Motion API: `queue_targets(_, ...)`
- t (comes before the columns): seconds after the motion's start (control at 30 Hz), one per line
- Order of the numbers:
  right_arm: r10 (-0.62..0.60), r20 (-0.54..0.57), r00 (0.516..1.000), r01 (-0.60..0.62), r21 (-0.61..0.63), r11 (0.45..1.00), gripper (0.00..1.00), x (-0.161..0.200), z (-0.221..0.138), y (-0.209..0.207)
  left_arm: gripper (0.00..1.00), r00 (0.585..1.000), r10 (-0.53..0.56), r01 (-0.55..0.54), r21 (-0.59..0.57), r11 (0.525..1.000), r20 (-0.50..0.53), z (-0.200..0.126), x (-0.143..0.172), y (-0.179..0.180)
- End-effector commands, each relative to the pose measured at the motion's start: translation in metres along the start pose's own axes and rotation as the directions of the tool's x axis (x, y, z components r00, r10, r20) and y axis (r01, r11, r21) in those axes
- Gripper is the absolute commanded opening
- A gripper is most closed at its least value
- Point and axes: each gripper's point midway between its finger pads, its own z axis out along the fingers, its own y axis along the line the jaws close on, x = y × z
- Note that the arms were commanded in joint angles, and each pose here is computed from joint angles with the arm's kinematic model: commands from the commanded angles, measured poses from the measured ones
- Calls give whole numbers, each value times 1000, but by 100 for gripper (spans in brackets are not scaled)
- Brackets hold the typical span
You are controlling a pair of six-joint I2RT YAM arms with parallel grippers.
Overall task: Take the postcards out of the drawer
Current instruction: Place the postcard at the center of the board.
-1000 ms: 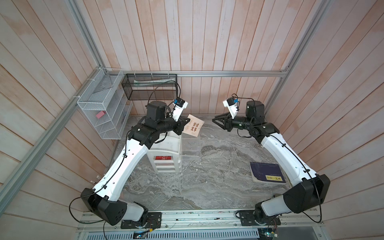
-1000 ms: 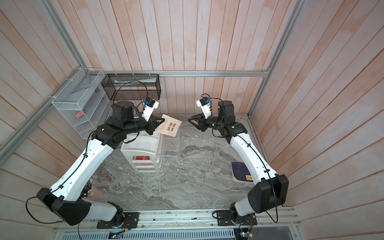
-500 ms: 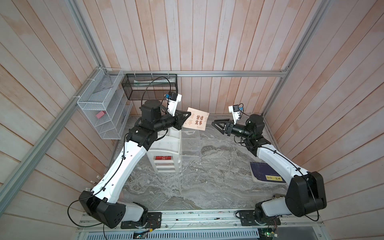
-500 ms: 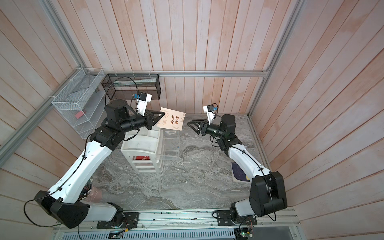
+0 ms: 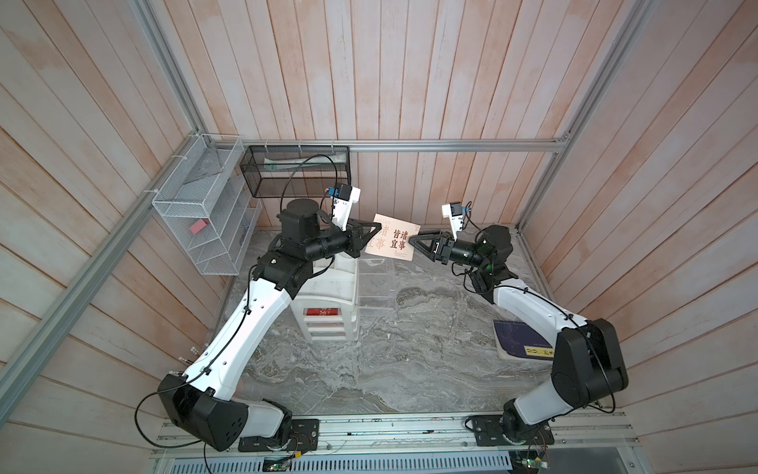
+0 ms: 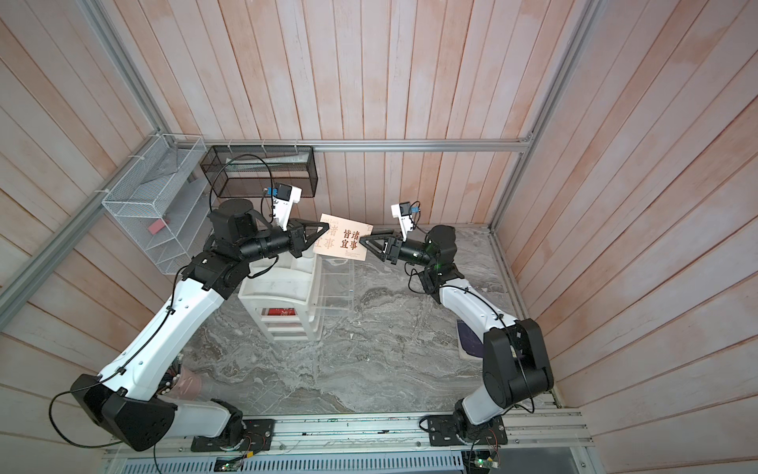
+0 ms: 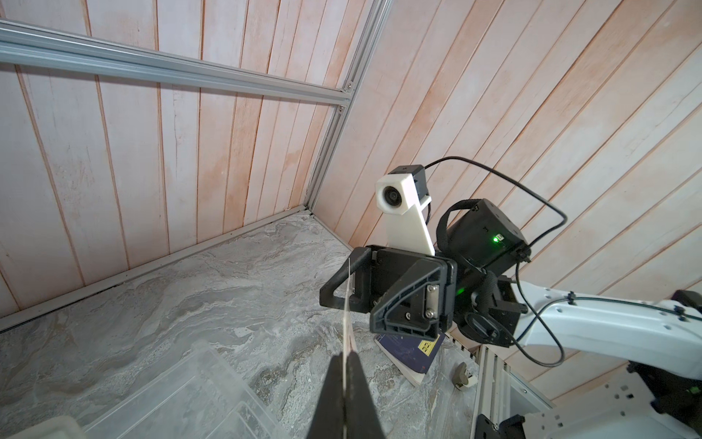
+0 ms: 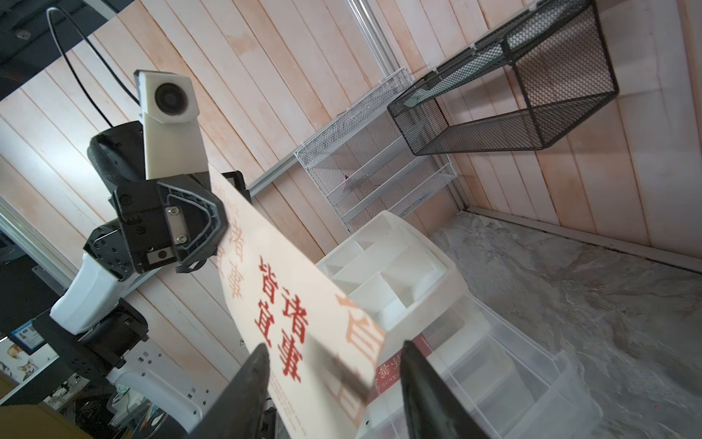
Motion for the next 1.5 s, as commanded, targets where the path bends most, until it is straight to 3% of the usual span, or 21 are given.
queue_targets(0.0,-61,2,998,60,-90,994,47,-11,5,26,0,1000,1,-1,18,1000,10,3,0,1)
queue_targets(0.27,-37,-16,999,34,-150,988,39,-9,3,41,0,1000,8,-8,-2,1000,20,2,3,5)
queue_targets(0.67,18,-37,999,-23,-132,991,35,-4,4,34,0,999,23,-22,-13,1000,46,-1,1,5)
queue_targets(1.37,65,-66,996,-71,-95,993,5,2,7,24,0,997,34,-32,-37,999,64,-7,-1,6)
queue_targets(1.47,72,-68,995,-78,-91,993,2,-1,8,24,8,997,34,-30,-48,998,67,-7,-1,8)
